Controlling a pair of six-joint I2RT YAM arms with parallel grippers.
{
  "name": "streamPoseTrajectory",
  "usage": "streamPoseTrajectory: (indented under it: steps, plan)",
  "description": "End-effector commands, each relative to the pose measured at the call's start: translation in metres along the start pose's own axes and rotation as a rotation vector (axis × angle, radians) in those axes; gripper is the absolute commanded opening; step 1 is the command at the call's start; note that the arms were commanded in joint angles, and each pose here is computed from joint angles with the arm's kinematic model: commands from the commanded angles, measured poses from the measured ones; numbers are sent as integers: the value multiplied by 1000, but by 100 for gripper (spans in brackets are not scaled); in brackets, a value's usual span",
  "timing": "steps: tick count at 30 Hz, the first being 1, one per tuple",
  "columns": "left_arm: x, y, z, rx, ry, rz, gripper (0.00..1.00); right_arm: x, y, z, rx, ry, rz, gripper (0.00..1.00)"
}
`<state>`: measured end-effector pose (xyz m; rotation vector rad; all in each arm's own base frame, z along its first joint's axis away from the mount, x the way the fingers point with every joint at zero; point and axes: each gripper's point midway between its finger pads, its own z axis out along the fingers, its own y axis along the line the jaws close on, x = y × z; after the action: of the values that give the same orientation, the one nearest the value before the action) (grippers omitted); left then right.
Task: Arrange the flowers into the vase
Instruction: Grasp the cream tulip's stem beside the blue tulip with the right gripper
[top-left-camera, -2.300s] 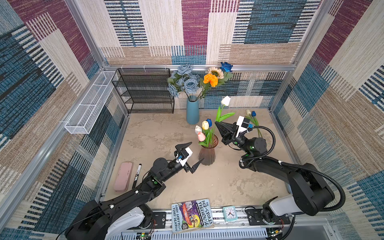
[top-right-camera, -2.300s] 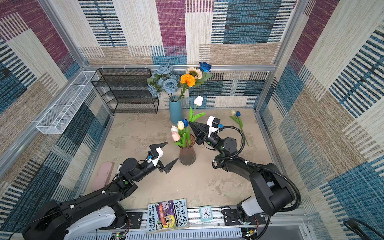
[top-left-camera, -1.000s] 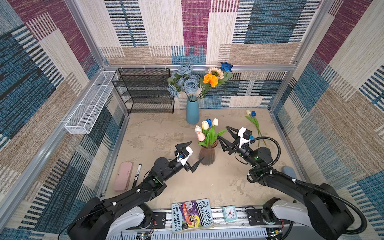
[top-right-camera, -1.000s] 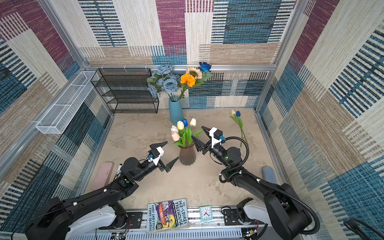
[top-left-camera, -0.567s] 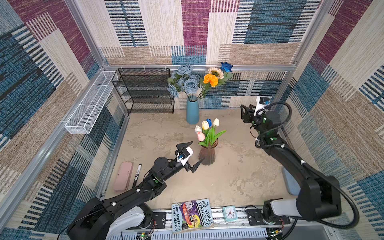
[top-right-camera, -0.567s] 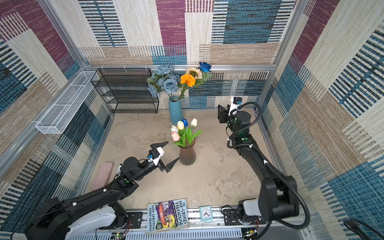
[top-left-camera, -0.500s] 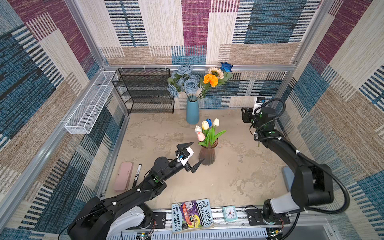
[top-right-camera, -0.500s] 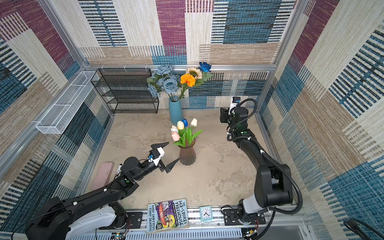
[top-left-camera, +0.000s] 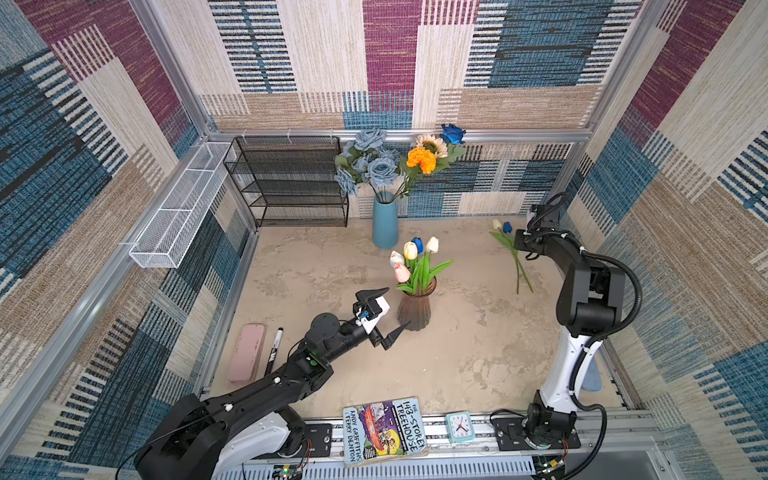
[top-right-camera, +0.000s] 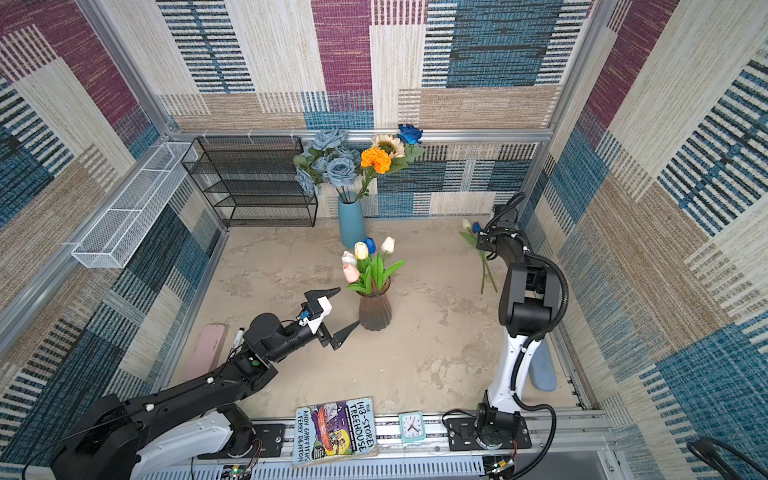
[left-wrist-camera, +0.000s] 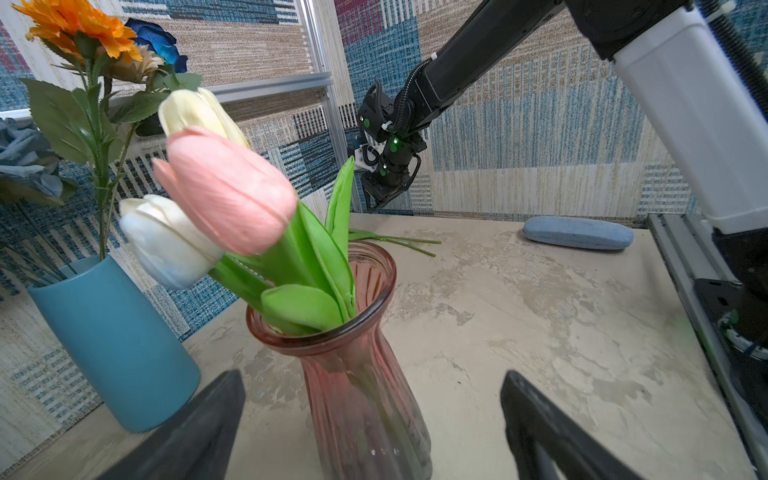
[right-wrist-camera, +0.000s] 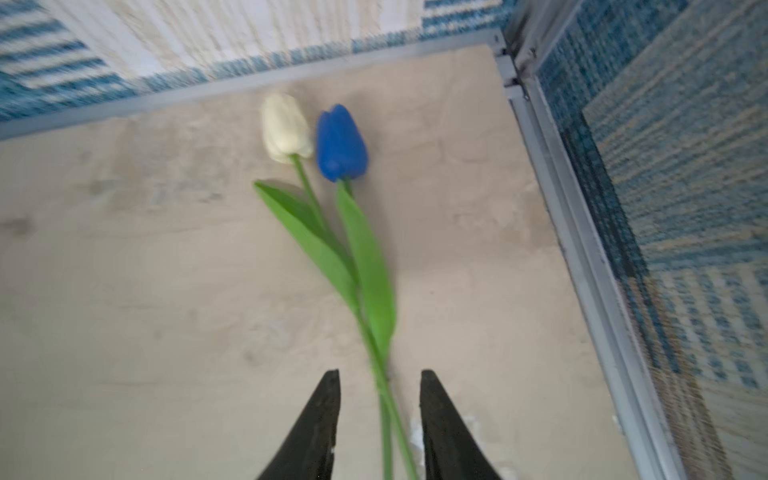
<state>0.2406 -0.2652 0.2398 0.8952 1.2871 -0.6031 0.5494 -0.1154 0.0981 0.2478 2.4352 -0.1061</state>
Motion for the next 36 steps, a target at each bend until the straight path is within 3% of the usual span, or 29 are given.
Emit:
streamPoseTrajectory:
  steps: [1, 11, 24, 36]
  plan:
    - [4, 3, -4, -27, 8, 16, 99, 22, -2, 6, -21, 81, -51, 34]
    - [7, 3, 0, -18, 15, 14, 99, 42, -3, 26, -56, 128, -53, 36]
    - [5, 3, 5, -9, 16, 3, 99, 52, 2, 40, -87, 142, -81, 12]
    - [7, 4, 4, -18, 19, 6, 99, 27, 10, 9, -125, 59, -83, 6]
